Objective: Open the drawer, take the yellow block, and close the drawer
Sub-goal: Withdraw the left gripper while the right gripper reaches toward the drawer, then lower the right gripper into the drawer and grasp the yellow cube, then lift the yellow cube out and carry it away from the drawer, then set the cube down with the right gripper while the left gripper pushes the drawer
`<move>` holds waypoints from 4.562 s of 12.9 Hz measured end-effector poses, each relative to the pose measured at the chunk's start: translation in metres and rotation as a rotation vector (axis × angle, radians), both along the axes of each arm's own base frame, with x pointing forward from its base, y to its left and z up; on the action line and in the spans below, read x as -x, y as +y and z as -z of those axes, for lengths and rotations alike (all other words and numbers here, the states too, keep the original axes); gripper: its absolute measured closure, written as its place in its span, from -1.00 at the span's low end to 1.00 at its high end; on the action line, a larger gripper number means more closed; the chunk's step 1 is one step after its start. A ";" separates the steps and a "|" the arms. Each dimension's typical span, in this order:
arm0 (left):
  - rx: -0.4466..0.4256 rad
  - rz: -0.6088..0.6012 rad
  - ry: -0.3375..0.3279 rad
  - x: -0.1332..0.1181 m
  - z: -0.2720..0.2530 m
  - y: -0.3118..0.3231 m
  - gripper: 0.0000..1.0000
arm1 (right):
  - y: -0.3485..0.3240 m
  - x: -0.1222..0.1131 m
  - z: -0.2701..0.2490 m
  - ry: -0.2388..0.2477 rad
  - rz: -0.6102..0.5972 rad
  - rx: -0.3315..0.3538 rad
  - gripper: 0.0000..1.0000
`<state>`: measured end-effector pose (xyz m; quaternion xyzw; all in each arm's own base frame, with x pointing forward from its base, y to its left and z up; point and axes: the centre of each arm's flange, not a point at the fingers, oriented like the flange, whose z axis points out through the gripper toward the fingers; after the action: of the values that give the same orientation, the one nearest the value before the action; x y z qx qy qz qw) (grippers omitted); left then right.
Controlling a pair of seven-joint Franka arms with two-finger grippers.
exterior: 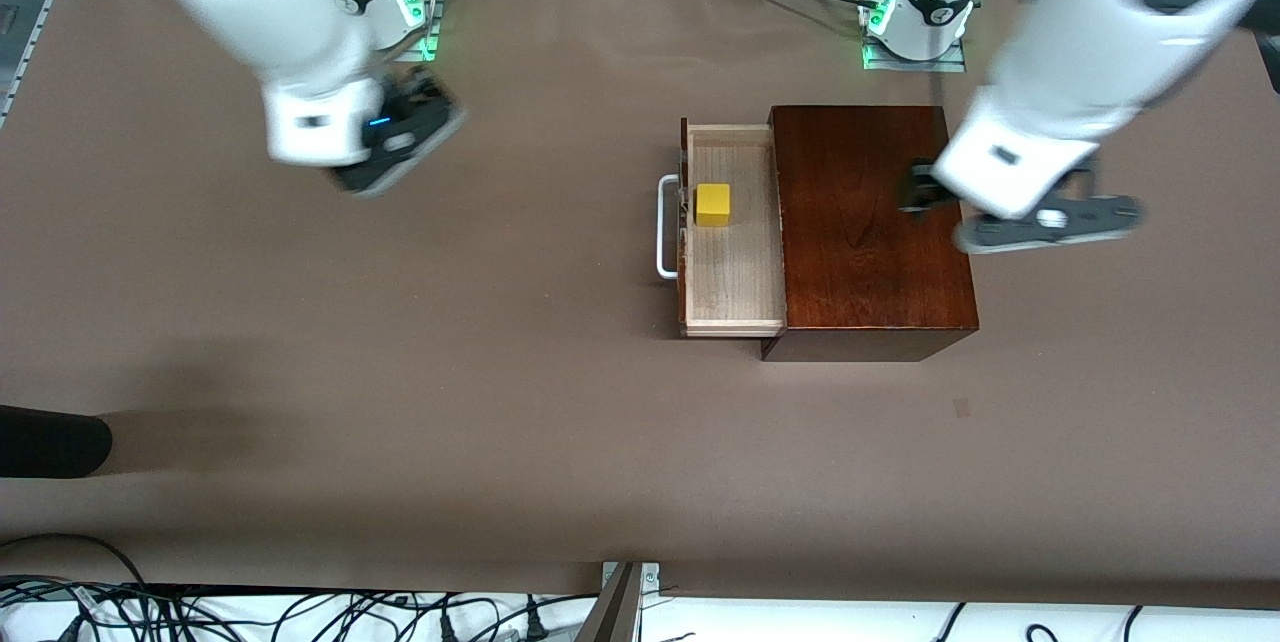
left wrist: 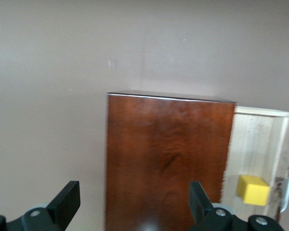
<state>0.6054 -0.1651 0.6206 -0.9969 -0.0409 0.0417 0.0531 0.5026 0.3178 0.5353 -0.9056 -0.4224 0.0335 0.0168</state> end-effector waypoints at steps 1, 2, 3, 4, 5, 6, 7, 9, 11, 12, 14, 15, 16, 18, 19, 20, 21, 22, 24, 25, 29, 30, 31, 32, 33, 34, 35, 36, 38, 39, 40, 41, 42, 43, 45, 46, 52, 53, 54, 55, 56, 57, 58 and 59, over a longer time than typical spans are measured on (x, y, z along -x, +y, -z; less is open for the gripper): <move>0.018 0.015 0.011 -0.004 -0.005 0.032 -1.00 | 0.038 0.010 0.009 -0.001 -0.071 -0.013 -1.00; 0.031 0.027 0.018 -0.004 -0.007 0.057 -1.00 | 0.075 0.018 0.018 0.001 -0.138 -0.029 -1.00; 0.049 0.026 0.023 0.001 -0.007 0.073 -1.00 | 0.112 0.023 0.027 0.001 -0.206 -0.046 -1.00; 0.071 0.016 -0.003 0.007 -0.006 0.085 -1.00 | 0.145 0.027 0.036 -0.009 -0.277 -0.062 -1.00; 0.092 0.016 -0.029 0.014 -0.004 0.100 -1.00 | 0.174 0.029 0.047 -0.031 -0.349 -0.073 -1.00; 0.106 0.039 -0.037 0.023 0.000 0.120 -1.00 | 0.199 0.033 0.061 -0.052 -0.416 -0.084 -1.00; 0.112 0.067 -0.035 0.032 0.004 0.138 -1.00 | 0.221 0.037 0.076 -0.074 -0.468 -0.090 -1.00; 0.114 0.074 -0.029 0.050 0.011 0.157 -1.00 | 0.257 0.049 0.111 -0.120 -0.551 -0.093 -1.00; 0.114 0.070 -0.023 0.058 0.014 0.159 -1.00 | 0.279 0.056 0.138 -0.167 -0.630 -0.104 -1.00; 0.114 0.068 -0.023 0.058 0.015 0.160 -1.00 | 0.289 0.061 0.149 -0.191 -0.671 -0.105 -1.00; 0.114 0.069 -0.022 0.058 0.016 0.159 -1.00 | 0.305 0.071 0.166 -0.225 -0.732 -0.091 -1.00; 0.114 0.071 -0.022 0.058 0.016 0.158 -1.00 | 0.312 0.075 0.174 -0.233 -0.753 -0.079 -1.00; 0.114 0.073 -0.022 0.058 0.016 0.157 -1.00 | 0.315 0.078 0.181 -0.235 -0.770 -0.070 -1.00; 0.114 0.074 -0.022 0.058 0.016 0.156 -1.00 | 0.316 0.076 0.193 -0.229 -0.790 -0.059 -1.00; 0.114 0.074 -0.022 0.058 0.016 0.156 -1.00 | 0.315 0.074 0.196 -0.227 -0.795 -0.054 -1.00; 0.114 0.074 -0.022 0.058 0.016 0.156 -1.00 | 0.314 0.072 0.198 -0.225 -0.795 -0.051 -1.00; 0.114 0.074 -0.022 0.058 0.016 0.156 -1.00 | 0.313 0.070 0.200 -0.224 -0.794 -0.048 -1.00; 0.114 0.074 -0.022 0.058 0.016 0.156 -1.00 | 0.311 0.068 0.201 -0.224 -0.791 -0.046 -1.00; 0.114 0.074 -0.022 0.058 0.016 0.156 -1.00 | 0.310 0.066 0.207 -0.216 -0.789 -0.042 -1.00; 0.114 0.075 -0.021 0.058 0.016 0.156 -1.00 | 0.310 0.066 0.213 -0.211 -0.789 -0.039 -1.00; 0.114 0.073 0.001 0.060 0.018 0.156 -1.00 | 0.309 0.060 0.223 -0.215 -0.783 -0.038 -0.67; 0.115 0.073 0.008 0.061 0.019 0.156 -1.00 | 0.309 0.059 0.222 -0.218 -0.781 -0.038 -0.38; 0.115 0.073 0.011 0.062 0.019 0.156 -1.00 | 0.308 0.056 0.218 -0.227 -0.777 -0.039 -0.14; 0.115 0.073 0.013 0.062 0.019 0.156 -1.00 | 0.308 0.051 0.211 -0.238 -0.771 -0.041 -0.11; 0.115 0.073 0.017 0.062 0.019 0.156 -1.00 | 0.308 0.046 0.200 -0.248 -0.763 -0.040 -0.11; 0.115 0.073 0.018 0.063 0.019 0.156 -1.00 | 0.307 0.042 0.185 -0.249 -0.754 -0.035 -0.11; 0.115 0.074 0.017 0.063 0.018 0.156 -1.00 | 0.306 0.039 0.169 -0.245 -0.745 -0.025 -0.11; 0.115 0.074 0.020 0.063 0.017 0.155 -1.00 | 0.303 0.036 0.149 -0.250 -0.722 -0.022 -0.11; 0.115 0.075 0.030 0.064 0.017 0.154 -1.00 | 0.283 0.019 0.091 -0.298 -0.597 -0.025 -0.11; 0.116 0.076 0.034 0.064 0.018 0.154 -1.00 | 0.264 0.008 0.060 -0.322 -0.523 -0.016 -0.11; 0.118 0.083 0.049 0.066 0.019 0.153 -1.00 | 0.241 -0.005 0.032 -0.344 -0.448 0.001 -0.11; 0.124 0.110 0.075 0.069 0.020 0.149 -1.00 | 0.216 -0.018 0.008 -0.364 -0.373 0.021 -0.11; 0.138 0.171 0.095 0.071 0.021 0.142 -1.00 | 0.191 -0.032 -0.010 -0.380 -0.305 0.039 -0.11; 0.173 0.258 0.109 0.073 0.022 0.126 -1.00 | 0.166 -0.048 -0.023 -0.388 -0.242 0.043 -0.11; 0.277 0.457 0.147 0.074 0.034 0.079 -1.00 | 0.106 -0.085 -0.041 -0.363 -0.108 0.006 -0.11; 0.307 0.553 0.174 0.075 0.045 0.047 -1.00 | 0.066 -0.106 -0.044 -0.338 -0.034 -0.007 -0.11; 0.324 0.991 0.285 0.138 0.088 -0.194 -1.00 | -0.164 -0.158 0.043 -0.118 0.363 -0.001 -0.11; 0.332 1.041 0.282 0.136 0.096 -0.212 -1.00 | -0.183 -0.154 0.065 -0.101 0.413 0.006 -0.11; 0.351 1.128 0.252 0.127 0.109 -0.229 -1.00 | -0.199 -0.148 0.089 -0.085 0.468 0.013 -0.11; 0.372 1.240 0.211 0.118 0.126 -0.246 -1.00 | -0.210 -0.142 0.112 -0.073 0.521 0.020 -0.11; 0.390 1.361 0.173 0.111 0.146 -0.263 -1.00 | -0.218 -0.135 0.135 -0.065 0.561 0.025 -0.11; 0.403 1.481 0.137 0.105 0.170 -0.280 -1.00 | -0.224 -0.128 0.160 -0.063 0.597 0.028 -0.11; 0.410 1.583 0.105 0.101 0.195 -0.296 -1.00 | -0.229 -0.120 0.185 -0.065 0.637 0.029 -0.11; 0.411 1.668 0.080 0.100 0.218 -0.311 -1.00 | -0.231 -0.110 0.210 -0.067 0.671 0.031 -0.11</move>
<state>0.5055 -0.4757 0.4023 -0.6888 0.7153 0.0307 -0.1137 0.6128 0.0868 0.3250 -0.9949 -0.1004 0.0029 -0.0006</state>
